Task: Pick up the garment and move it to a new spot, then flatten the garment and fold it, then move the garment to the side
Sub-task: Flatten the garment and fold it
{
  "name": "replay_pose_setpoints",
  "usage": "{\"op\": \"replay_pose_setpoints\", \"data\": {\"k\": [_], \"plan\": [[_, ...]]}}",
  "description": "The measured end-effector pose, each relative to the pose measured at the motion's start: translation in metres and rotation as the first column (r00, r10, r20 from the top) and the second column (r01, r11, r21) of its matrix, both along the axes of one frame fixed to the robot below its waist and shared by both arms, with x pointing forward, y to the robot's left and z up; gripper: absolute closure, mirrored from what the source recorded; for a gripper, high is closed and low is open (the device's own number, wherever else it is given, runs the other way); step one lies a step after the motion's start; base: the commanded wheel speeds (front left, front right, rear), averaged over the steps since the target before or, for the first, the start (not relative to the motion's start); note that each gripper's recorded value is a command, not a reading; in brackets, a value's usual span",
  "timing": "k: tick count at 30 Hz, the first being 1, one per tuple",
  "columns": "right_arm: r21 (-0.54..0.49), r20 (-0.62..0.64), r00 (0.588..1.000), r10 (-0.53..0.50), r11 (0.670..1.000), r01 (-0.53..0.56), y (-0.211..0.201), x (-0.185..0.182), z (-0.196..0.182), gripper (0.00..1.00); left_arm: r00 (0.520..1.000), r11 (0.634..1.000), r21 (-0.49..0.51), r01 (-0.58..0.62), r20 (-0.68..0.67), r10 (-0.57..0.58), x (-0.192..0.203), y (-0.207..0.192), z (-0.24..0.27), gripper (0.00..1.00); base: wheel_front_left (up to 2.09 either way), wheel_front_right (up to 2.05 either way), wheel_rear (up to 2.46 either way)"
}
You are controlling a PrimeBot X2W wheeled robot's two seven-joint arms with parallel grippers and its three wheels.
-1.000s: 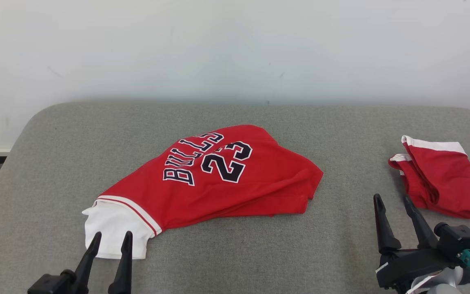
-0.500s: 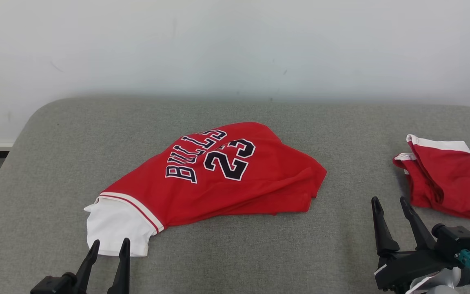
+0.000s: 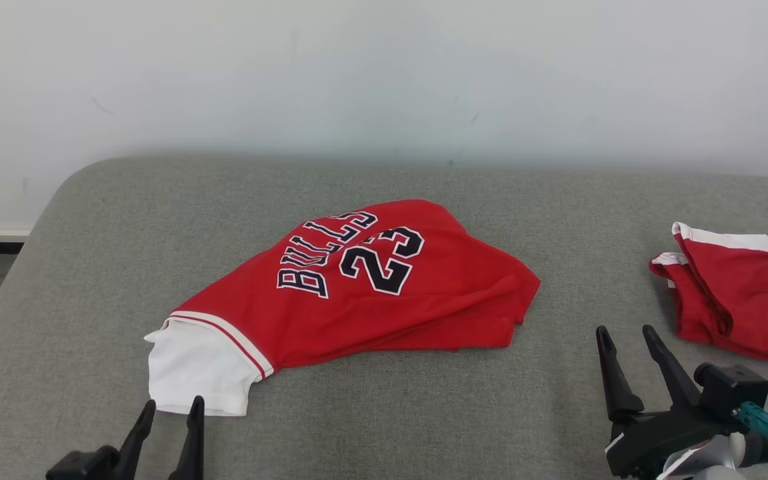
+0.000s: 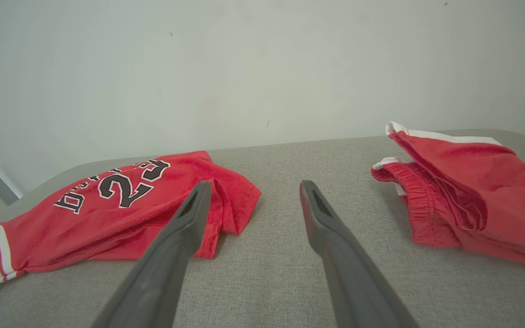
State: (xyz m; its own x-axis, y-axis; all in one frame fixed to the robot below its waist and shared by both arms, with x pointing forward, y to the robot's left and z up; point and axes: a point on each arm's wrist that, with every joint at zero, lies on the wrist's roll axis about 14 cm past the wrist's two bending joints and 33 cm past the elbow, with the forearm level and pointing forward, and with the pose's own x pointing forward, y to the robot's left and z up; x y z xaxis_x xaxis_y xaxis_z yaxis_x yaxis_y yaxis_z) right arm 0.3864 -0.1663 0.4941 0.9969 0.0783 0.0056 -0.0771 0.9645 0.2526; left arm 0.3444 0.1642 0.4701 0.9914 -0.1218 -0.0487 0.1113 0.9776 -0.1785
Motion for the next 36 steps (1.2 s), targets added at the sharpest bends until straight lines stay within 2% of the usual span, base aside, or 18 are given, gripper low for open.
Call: {"op": "replay_pose_setpoints", "data": {"k": [10,21,26,36], "plan": [[-0.044,-0.125,0.988,0.093,0.994,-0.099,0.025,0.019,-0.009,0.00,0.988,0.998,0.033,-0.047,-0.149,0.051,0.019,0.023,-0.015,0.00,0.00,0.00,0.00],[-0.066,-0.292,0.936,0.195,0.972,-0.224,0.058,0.054,-0.025,0.00,0.950,0.989,0.126,-0.078,-0.292,0.113,0.053,0.057,-0.034,0.00,0.00,0.00,0.00],[-0.069,-0.298,0.925,0.238,0.961,-0.269,0.073,0.068,-0.023,0.00,0.928,0.986,0.151,-0.065,-0.354,0.116,0.060,0.063,-0.051,0.00,0.00,0.00,0.00],[-0.074,-0.325,0.916,0.234,0.960,-0.271,0.073,0.084,-0.036,0.00,0.869,0.988,0.148,-0.039,-0.483,0.107,0.060,0.057,-0.096,0.00,0.00,0.00,0.00]]}}
